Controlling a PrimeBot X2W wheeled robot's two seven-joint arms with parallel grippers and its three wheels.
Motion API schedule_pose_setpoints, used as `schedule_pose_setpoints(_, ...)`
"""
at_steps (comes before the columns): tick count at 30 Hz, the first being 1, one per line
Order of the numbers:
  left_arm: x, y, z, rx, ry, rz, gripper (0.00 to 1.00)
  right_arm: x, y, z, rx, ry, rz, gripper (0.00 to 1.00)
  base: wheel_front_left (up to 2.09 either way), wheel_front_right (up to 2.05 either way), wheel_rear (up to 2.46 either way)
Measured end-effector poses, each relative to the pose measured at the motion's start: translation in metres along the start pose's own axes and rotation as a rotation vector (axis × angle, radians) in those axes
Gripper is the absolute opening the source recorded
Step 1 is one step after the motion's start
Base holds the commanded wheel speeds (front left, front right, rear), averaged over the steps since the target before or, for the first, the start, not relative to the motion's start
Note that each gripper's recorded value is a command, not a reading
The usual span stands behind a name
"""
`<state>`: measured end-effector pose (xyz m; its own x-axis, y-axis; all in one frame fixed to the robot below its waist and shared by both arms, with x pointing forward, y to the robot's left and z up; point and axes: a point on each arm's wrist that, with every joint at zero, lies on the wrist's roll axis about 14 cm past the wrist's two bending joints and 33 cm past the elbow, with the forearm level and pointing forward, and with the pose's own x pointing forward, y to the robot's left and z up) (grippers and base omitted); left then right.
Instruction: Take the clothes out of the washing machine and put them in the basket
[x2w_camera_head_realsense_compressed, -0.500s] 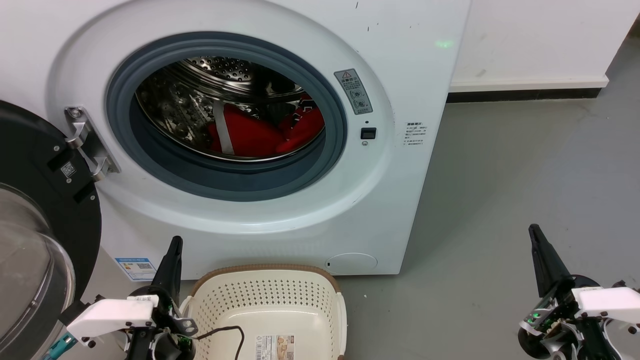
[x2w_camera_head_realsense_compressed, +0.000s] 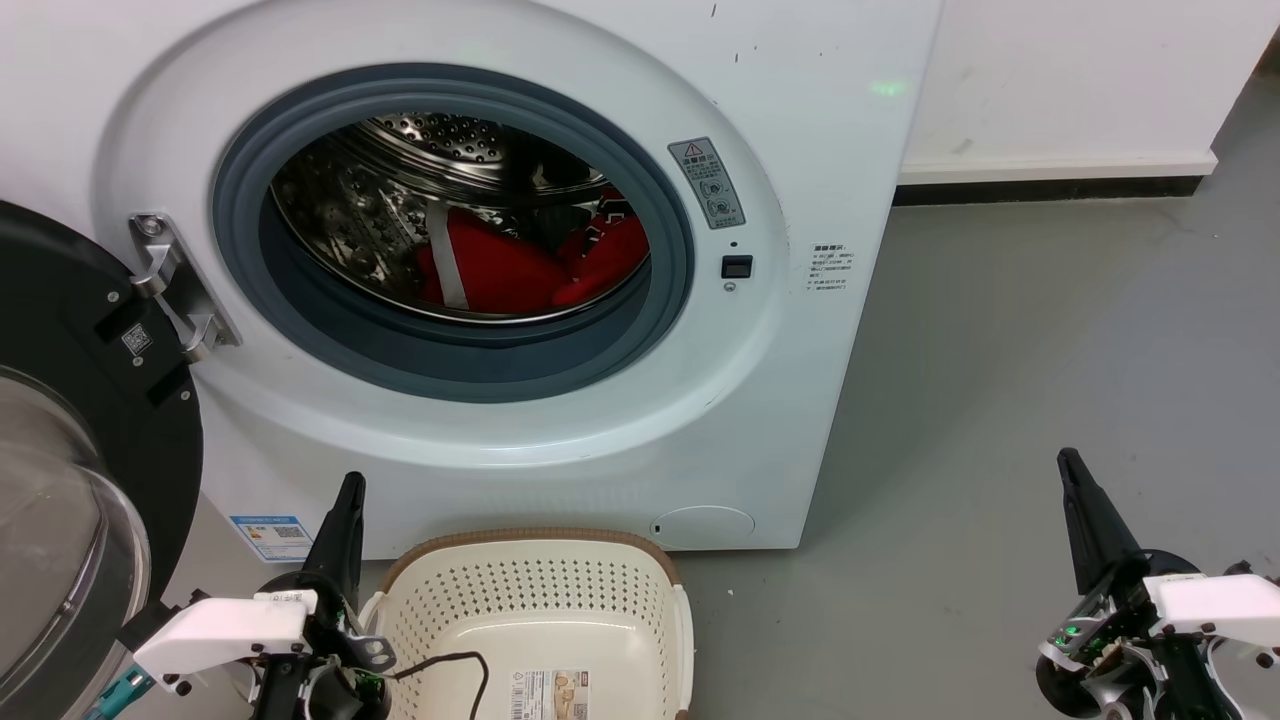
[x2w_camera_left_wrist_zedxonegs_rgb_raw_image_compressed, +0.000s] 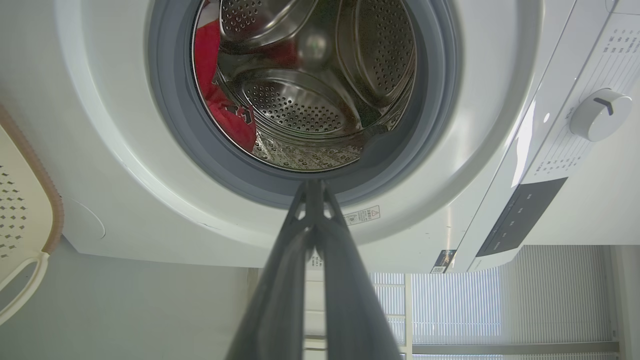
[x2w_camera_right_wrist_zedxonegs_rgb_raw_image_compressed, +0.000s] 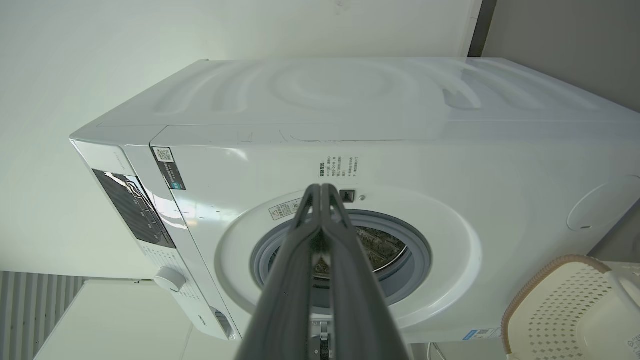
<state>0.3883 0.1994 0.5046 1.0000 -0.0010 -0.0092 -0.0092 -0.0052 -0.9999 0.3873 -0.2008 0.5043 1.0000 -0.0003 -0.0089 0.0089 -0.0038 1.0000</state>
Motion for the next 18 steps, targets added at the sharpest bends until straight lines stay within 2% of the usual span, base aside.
schedule_pose_setpoints(18, 0.0000, 0.0000, 0.0000, 0.000, 0.000, 0.000, 0.00, 0.0000, 0.0000, 0.0000, 0.000, 0.000, 0.000, 0.00, 0.00, 0.00, 0.00)
